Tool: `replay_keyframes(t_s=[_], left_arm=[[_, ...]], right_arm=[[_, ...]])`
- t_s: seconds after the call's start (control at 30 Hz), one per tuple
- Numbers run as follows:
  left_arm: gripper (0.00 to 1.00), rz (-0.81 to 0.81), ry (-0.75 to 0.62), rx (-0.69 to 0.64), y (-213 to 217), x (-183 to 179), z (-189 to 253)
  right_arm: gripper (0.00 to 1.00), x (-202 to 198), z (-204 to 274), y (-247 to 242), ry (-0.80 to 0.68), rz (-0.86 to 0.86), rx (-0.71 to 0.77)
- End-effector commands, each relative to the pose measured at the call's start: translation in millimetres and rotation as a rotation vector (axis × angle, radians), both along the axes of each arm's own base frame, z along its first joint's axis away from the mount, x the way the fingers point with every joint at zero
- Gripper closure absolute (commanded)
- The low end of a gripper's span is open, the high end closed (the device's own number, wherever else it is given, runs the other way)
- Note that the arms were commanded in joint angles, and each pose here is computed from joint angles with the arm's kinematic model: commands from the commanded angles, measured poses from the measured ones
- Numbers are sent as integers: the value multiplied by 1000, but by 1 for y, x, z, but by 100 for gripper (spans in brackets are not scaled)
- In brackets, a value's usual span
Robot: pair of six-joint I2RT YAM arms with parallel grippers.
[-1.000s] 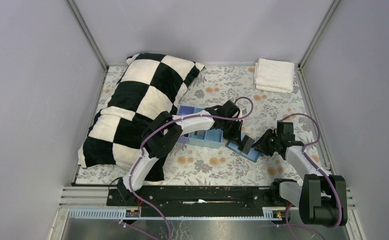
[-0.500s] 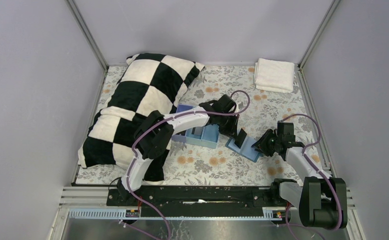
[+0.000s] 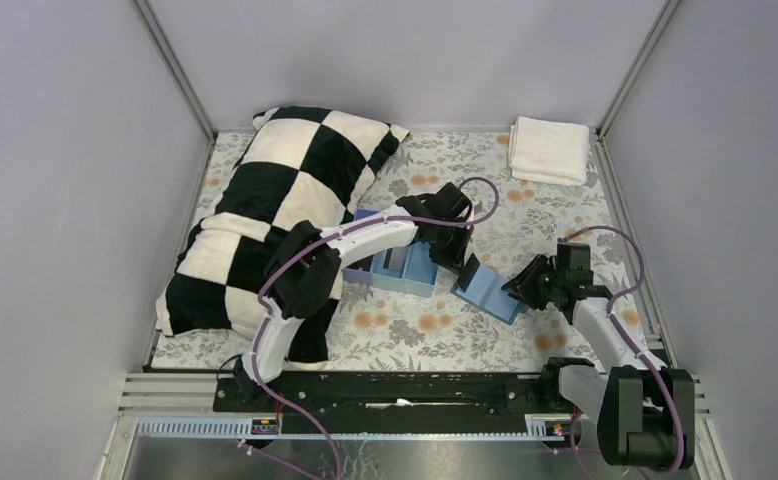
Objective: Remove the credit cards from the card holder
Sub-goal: Remove the credit card from the card holder, then place the credit card in the storage box.
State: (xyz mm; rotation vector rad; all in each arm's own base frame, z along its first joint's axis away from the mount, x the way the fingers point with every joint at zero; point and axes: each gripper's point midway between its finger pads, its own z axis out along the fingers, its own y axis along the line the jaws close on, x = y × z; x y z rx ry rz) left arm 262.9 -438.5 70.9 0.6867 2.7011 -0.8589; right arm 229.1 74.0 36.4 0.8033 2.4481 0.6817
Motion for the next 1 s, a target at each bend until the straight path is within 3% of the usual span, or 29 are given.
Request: replay_keyframes(t_s=[0.0, 0.33, 0.57, 0.8, 0.97], left_arm=[[100, 2, -93, -11, 3, 13, 46], [100, 50, -251, -2, 25, 24, 127], [100, 224, -421, 243, 101, 50, 153], [100, 402, -483, 508, 198, 66, 137], [100, 465, -471, 568, 222, 71, 109]], right_arm=[[66, 10, 18, 5, -42, 8, 21], [66, 11, 16, 6, -47, 1, 32], [65, 15, 20, 5, -53, 10, 25], [65, 17, 19, 7, -46, 11, 39], [65, 18, 20, 8, -54, 10, 46]])
